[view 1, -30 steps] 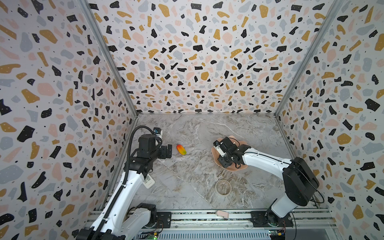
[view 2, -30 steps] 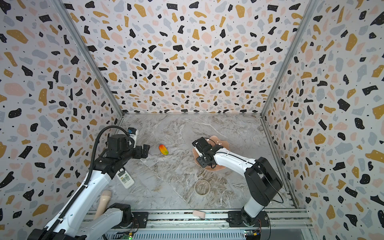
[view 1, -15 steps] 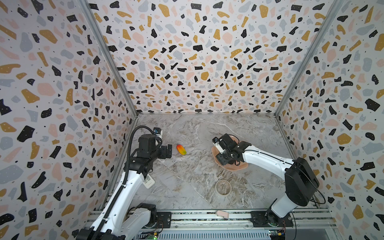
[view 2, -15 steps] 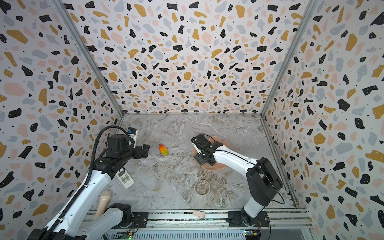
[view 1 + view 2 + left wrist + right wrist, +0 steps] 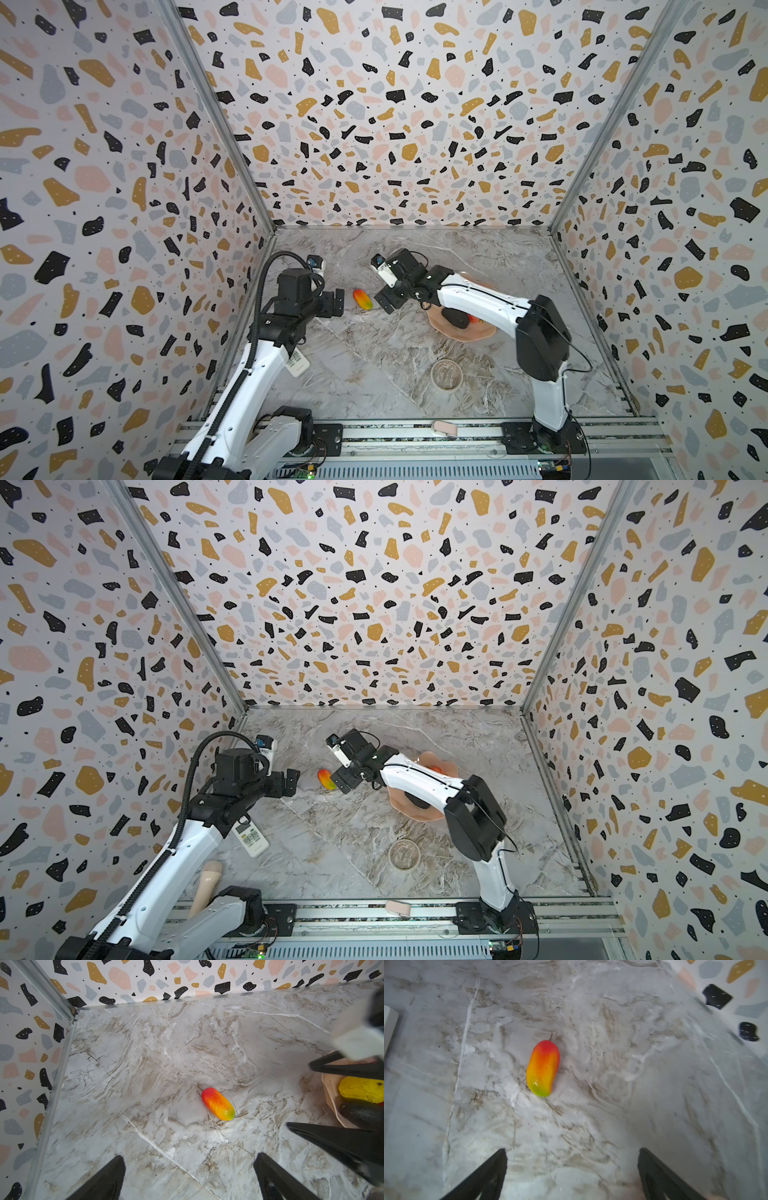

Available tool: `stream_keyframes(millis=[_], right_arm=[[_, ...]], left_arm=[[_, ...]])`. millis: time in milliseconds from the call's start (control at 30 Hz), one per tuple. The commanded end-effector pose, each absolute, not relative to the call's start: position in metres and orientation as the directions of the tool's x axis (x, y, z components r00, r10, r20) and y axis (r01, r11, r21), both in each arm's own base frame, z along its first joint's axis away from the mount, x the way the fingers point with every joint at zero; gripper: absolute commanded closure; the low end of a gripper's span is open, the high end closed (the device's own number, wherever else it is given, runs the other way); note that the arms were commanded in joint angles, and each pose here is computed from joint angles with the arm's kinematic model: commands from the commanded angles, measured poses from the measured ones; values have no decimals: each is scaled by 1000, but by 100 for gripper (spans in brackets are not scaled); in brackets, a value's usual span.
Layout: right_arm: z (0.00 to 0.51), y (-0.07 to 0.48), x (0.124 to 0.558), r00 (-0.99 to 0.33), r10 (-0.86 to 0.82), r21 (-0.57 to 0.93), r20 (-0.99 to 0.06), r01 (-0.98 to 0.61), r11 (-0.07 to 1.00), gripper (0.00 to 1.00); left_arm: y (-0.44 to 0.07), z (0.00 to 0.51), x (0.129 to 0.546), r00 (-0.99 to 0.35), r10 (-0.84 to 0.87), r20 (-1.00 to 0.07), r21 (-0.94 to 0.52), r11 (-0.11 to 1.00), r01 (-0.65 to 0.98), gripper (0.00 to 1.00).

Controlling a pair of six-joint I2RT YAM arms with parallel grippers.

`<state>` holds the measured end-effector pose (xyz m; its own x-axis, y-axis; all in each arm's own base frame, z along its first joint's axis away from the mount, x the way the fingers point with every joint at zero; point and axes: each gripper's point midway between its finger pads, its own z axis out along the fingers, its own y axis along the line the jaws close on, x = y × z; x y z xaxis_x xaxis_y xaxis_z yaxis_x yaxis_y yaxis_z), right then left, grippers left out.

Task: Place and organize the fake fruits in the fruit bowl
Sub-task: 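Release the avocado and move the right gripper to the mango, then grasp the red-yellow mango with the right gripper and lift it, then carry the mango with the right gripper into the bowl and release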

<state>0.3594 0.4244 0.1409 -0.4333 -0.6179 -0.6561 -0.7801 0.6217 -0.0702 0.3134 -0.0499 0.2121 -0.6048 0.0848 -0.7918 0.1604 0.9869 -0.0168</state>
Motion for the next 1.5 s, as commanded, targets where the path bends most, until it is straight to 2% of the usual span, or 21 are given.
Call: stream_keyframes(millis=[0,267,333,467,567,833,967,1100,1300,1467], right_arm=[[150,460,372,-427,-564,-8,-707,-792,610,1],[107,515,387,-481,-450,115,-752,-769,629,0],[91,522,385,-504,-443,138,-742,-761,634,4],[73,522,385,-530,-444,147,-722,-746,650,23],[82,516,384,-519,-436,128,-736,-738,662,45],[169,464,364,-390,-436,-7,-811,-740,673,71],[205,412,348,-355,-453,-67,-818,-722,689,75],[218,349,336,-390,-461,-98,-797,-669,736,75],[195,276,328,-477,-450,-101,-755,-593,799,75],[173,263,325,-527,-432,-70,-732,-572,817,75]], left_arm=[[-50,222,315,-577,92,-812,-9,986,169,0],[-50,220,316,-580,91,-810,-9,986,168,0],[-50,221,316,-577,91,-811,-9,986,168,1],[-50,222,316,-574,90,-814,-8,986,166,0],[-50,221,316,-576,91,-813,-8,986,167,0],[-49,221,317,-577,91,-812,-6,986,164,1],[-49,220,317,-578,91,-811,-7,986,165,0],[-49,220,317,-578,92,-811,-7,986,166,0],[-51,220,318,-581,92,-808,-12,985,173,0],[-52,220,318,-584,92,-807,-15,984,175,0]])
